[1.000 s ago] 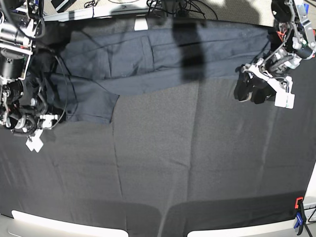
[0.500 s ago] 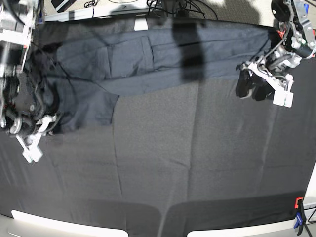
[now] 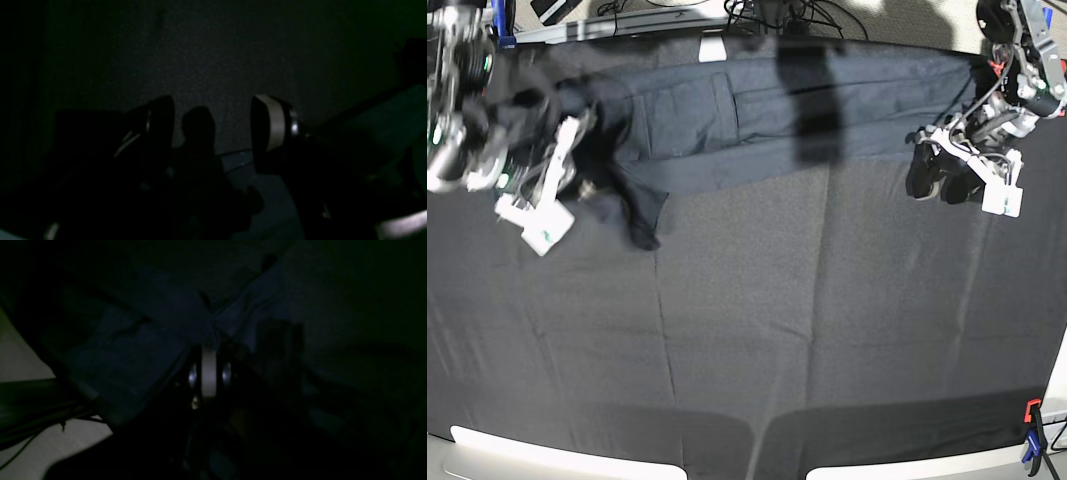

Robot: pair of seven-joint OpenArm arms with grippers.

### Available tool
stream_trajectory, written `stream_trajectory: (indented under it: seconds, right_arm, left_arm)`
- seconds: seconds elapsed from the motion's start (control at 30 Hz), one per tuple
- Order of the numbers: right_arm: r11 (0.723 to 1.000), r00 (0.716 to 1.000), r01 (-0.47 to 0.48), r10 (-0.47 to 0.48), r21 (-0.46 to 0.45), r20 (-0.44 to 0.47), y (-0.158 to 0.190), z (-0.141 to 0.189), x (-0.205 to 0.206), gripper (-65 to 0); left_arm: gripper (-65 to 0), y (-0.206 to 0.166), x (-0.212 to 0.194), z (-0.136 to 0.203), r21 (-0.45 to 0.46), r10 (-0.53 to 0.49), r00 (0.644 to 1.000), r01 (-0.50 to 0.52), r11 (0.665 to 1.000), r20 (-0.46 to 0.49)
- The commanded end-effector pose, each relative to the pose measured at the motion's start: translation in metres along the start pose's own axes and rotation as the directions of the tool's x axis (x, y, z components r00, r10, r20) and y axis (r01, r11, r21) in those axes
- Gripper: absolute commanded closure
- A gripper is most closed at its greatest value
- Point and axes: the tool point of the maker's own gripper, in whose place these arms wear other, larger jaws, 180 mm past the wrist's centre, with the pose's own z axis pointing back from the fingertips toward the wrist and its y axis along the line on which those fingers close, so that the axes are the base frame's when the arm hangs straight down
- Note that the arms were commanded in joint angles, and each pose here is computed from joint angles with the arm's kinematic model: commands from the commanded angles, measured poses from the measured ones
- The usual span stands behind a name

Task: Layout the t-shirt on the table in an organized manner, then fold the t-shirt properly
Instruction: 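Fold the shirt's end with the right gripper toward the shirt's middle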

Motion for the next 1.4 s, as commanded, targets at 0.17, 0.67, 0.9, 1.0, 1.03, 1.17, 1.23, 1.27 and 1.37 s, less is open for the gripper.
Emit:
stream_trajectory:
  seconds: [0.17,0.67,0.9,1.0,1.03,1.17,1.23,1.27,1.37]
  right_arm:
    - [0.996,0.997,-0.019,0.012,0.091,0.079,0.038,0.007,0.012,0.0]
    - [0.982,0.998,0.057,-0.053,0.179,-0.027,0.084,0.007,-0.034,0.0]
    - [0.981,0.998,0.061,-0.057,0.184,-0.026,0.085,0.007,-0.035,-8.2]
    - [0.972,0.997,0.074,-0.077,0.222,0.002,0.092,0.009,-0.029,-22.3]
    - [0.968,0.996,0.079,-0.085,0.238,0.013,0.094,0.01,-0.026,-24.8]
    - [0.953,0.992,0.094,-0.113,0.287,0.049,0.102,0.012,-0.018,-25.5]
    - [0.949,0.991,0.096,-0.119,0.299,0.061,0.104,0.013,-0.014,-25.5]
    - [0.951,0.991,0.092,-0.116,0.296,0.065,0.103,0.013,-0.013,-25.5]
    - [0.972,0.995,0.056,-0.075,0.227,0.072,0.087,0.01,-0.009,-25.4]
  left_arm:
    - [-34.1,-0.001,0.017,0.002,-0.009,-0.014,0.998,0.015,1.0,0.055]
    - [-34.1,-0.001,0.017,0.002,-0.01,-0.014,0.998,0.015,1.0,0.056]
    - [-34.1,-0.001,0.017,0.002,-0.009,-0.015,0.998,0.015,1.0,0.056]
    - [-34.1,-0.001,0.017,0.002,-0.009,-0.014,0.998,0.015,1.0,0.055]
    - [-34.1,-0.001,0.017,0.002,-0.009,-0.014,0.998,0.015,1.0,0.055]
    - [-34.1,-0.001,0.017,0.002,-0.009,-0.015,0.998,0.015,1.0,0.054]
    - [-34.1,-0.001,0.017,0.002,-0.009,-0.015,0.998,0.015,1.0,0.054]
    - [-34.1,-0.001,0.017,0.002,-0.009,-0.014,0.998,0.015,1.0,0.055]
    - [-34.1,-0.001,0.017,0.002,-0.009,-0.015,0.998,0.015,1.0,0.055]
